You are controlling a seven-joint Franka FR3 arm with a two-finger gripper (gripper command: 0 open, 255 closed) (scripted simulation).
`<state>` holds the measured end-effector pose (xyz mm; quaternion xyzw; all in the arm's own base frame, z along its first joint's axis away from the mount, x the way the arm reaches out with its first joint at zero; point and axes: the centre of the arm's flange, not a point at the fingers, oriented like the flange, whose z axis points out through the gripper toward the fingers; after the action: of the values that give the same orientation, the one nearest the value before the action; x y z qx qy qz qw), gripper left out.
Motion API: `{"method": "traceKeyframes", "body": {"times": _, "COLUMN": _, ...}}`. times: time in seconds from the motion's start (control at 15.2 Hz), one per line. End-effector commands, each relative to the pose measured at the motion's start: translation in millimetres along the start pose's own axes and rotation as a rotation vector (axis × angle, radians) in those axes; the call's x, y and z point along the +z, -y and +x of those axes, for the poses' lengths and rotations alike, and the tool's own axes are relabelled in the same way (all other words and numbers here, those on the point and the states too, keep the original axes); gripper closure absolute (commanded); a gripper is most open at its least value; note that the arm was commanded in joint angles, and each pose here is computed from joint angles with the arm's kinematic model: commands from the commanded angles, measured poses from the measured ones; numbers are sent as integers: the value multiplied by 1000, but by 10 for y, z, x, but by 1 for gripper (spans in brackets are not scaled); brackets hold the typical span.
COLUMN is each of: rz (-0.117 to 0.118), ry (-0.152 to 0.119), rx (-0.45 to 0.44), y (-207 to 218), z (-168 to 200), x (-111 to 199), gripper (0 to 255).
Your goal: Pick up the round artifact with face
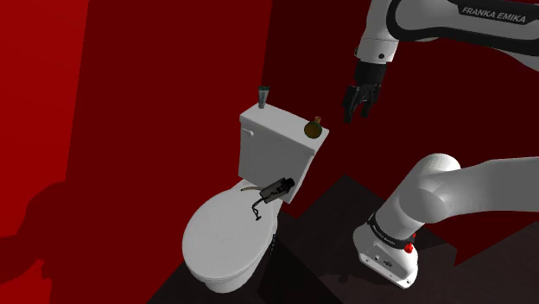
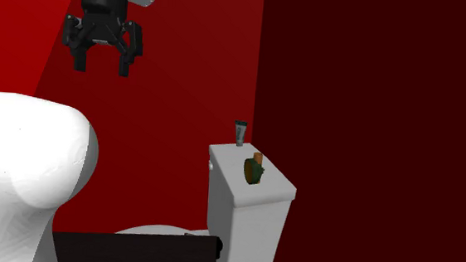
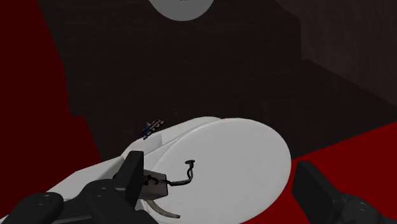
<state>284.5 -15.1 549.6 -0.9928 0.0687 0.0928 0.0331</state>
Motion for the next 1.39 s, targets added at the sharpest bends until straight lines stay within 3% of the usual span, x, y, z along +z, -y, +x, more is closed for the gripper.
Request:
{"method": "traceKeyframes", "body": {"times": 0.0, "rz": 0, "ry": 0, "rx": 0, "y": 0, "z": 0, "x": 0, "gripper": 0}}
{"method": "traceKeyframes", "body": {"times": 1.32, "rz": -51, "ry": -118, "rx": -19, "y": -1608, "z": 1448, "x": 1222, "gripper": 0}}
